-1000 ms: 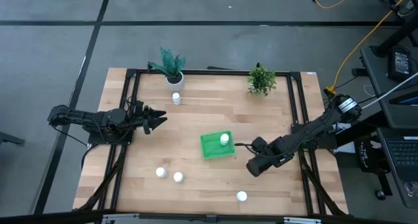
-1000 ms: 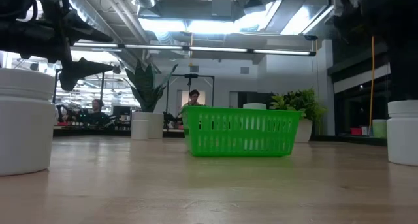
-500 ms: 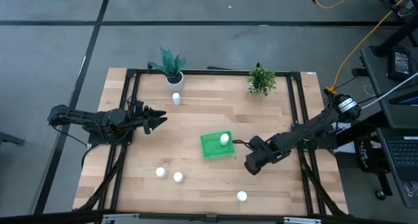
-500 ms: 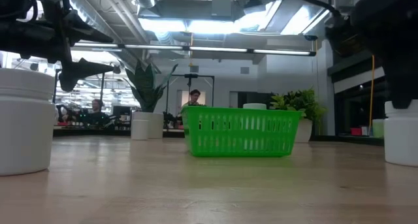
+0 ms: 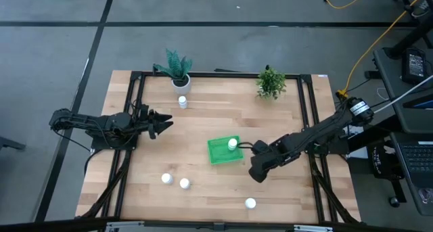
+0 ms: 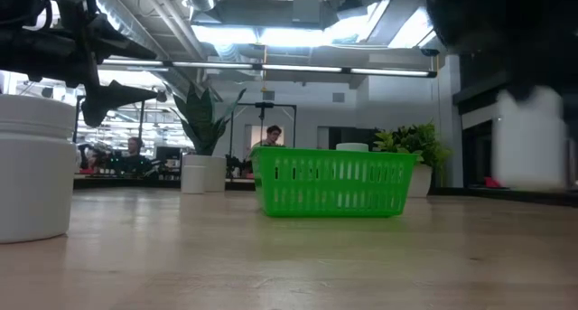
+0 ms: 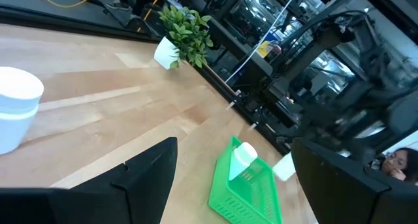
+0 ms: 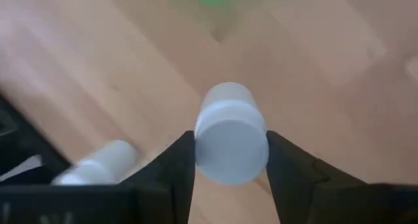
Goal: Pick and place pill bottles into a basket
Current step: Put the white pill bottle into the green basket
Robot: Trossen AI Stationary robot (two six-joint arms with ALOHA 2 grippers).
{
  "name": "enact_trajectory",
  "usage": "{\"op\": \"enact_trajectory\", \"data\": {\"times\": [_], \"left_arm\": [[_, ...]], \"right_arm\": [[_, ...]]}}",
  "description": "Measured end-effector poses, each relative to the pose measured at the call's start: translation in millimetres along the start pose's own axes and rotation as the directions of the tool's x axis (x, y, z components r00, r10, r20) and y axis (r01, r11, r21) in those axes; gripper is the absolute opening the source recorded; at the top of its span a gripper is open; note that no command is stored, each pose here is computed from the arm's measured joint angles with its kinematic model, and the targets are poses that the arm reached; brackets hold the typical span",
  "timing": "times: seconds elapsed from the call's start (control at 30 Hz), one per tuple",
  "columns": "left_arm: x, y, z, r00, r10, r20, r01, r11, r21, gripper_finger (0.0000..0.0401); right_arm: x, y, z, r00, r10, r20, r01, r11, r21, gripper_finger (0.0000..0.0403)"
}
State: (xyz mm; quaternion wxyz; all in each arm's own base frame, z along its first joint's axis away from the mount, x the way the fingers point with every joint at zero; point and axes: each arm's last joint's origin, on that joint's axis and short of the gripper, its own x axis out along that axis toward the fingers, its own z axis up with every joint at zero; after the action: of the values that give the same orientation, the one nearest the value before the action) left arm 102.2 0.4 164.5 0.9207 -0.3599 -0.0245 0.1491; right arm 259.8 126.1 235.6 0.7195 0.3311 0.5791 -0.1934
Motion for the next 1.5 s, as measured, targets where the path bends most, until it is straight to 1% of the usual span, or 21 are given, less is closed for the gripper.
{"op": "enact_trajectory", "data": {"times": [0.13,0.27,0.33,0.4,0.5,0.67,0.83,0.97,1.13,1.3,1.4,1.5], "left_arm": [[0,0,0,1.0,0.0,0.0,0.0,1.0,0.016,0.0295],[0,0,0,1.0,0.001,0.0,-0.001,1.0,0.027,0.0295],[0,0,0,1.0,0.001,0.0,-0.001,0.999,0.036,0.0295],[0,0,0,1.0,0.001,0.001,-0.001,0.999,0.042,0.0295],[0,0,0,1.0,0.002,0.001,-0.002,0.999,0.043,0.0295],[0,0,0,1.0,0.002,0.001,-0.002,0.999,0.044,0.0295],[0,0,0,1.0,0.003,0.002,-0.003,0.999,0.044,0.0295],[0,0,0,1.0,0.003,0.002,-0.003,0.999,0.044,0.0295],[0,0,0,1.0,0.003,0.002,-0.003,0.999,0.053,0.0295],[0,0,0,1.0,0.003,0.002,-0.003,0.998,0.07,0.0295],[0,0,0,1.0,0.003,0.002,-0.003,0.998,0.07,0.0295],[0,0,0,1.0,0.003,0.001,-0.003,0.998,0.07,0.0295]], "right_arm": [[-36,14,19,0.994,0.036,0.098,-0.031,0.998,-0.051,0.0149],[-72,23,41,0.977,0.076,0.201,-0.055,0.993,-0.108,0.0149],[-82,27,55,0.969,0.09,0.23,-0.056,0.987,-0.147,0.0149],[-84,31,70,0.965,0.088,0.246,-0.041,0.981,-0.189,0.0149],[-78,41,96,0.969,0.081,0.233,-0.016,0.963,-0.268,0.0149],[-54,60,136,0.982,0.05,0.182,0.026,0.919,-0.394,0.0149],[-21,70,161,0.995,-0.035,0.094,0.076,0.87,-0.488,0.0149],[7,72,165,0.995,-0.098,0.011,0.089,0.838,-0.539,0.0149],[27,72,166,0.99,-0.137,-0.028,0.097,0.814,-0.573,0.0149],[37,70,171,0.988,-0.152,-0.035,0.105,0.813,-0.573,0.0149],[42,68,173,0.986,-0.164,-0.042,0.109,0.804,-0.584,0.0149],[47,65,177,0.984,-0.172,-0.048,0.114,0.808,-0.578,0.0149]]}}
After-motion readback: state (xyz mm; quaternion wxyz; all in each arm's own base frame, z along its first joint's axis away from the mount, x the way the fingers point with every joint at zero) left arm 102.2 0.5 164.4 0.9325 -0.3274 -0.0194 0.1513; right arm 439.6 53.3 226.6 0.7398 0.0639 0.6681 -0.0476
